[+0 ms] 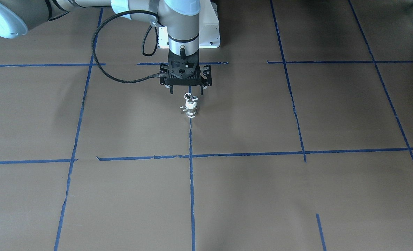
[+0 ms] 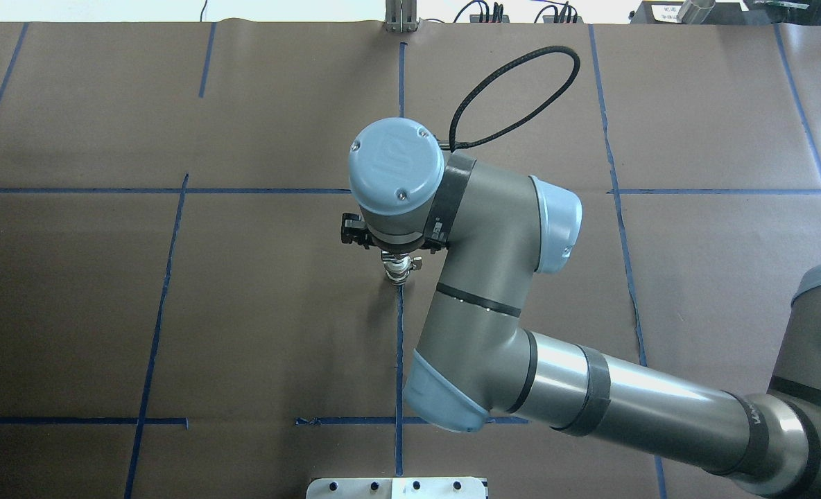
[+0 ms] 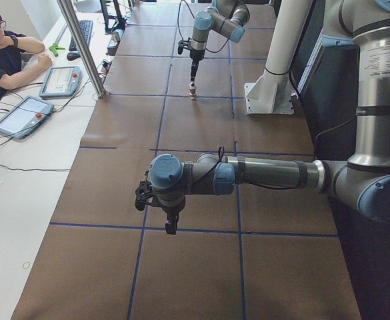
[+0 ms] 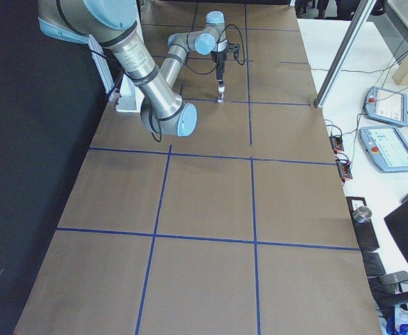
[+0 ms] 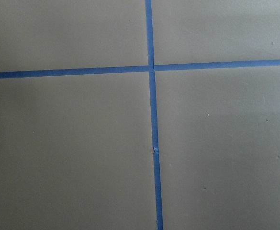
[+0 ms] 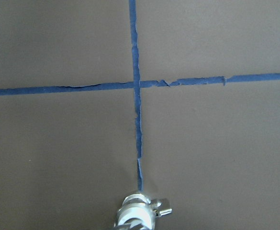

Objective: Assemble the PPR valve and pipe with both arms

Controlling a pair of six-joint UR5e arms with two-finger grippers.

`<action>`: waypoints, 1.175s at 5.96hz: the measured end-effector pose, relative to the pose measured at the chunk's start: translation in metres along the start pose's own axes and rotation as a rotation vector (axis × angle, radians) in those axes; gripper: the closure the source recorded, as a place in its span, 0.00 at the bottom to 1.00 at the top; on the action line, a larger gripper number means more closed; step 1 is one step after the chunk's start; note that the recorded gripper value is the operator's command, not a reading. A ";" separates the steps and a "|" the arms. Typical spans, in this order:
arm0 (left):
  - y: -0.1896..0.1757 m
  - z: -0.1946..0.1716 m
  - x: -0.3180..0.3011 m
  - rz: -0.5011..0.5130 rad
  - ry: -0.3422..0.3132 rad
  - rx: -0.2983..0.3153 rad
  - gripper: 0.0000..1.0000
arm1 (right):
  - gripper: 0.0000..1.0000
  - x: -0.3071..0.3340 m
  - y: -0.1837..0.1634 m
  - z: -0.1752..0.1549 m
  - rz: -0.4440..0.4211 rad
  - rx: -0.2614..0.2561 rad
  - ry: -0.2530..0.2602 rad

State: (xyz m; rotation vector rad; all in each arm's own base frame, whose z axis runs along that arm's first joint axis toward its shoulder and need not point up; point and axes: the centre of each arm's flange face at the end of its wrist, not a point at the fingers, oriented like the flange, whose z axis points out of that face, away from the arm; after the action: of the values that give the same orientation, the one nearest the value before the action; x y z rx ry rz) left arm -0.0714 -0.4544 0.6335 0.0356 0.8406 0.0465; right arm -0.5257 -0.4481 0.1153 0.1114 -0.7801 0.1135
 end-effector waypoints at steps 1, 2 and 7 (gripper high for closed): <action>0.000 0.001 0.000 -0.001 -0.001 -0.002 0.00 | 0.00 0.035 -0.039 -0.007 -0.021 -0.032 -0.002; 0.000 0.001 -0.001 -0.002 -0.002 -0.004 0.00 | 0.00 0.086 -0.081 -0.010 -0.066 -0.060 0.007; 0.000 0.002 -0.006 0.013 -0.074 -0.001 0.00 | 0.00 0.530 -0.184 -0.020 -0.444 -0.182 0.088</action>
State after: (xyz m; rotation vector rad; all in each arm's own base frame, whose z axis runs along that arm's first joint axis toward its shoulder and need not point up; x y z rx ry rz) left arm -0.0744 -0.4543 0.6395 0.0417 0.7663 0.0573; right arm -0.1114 -0.5948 0.4650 0.1036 -0.6587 -0.3711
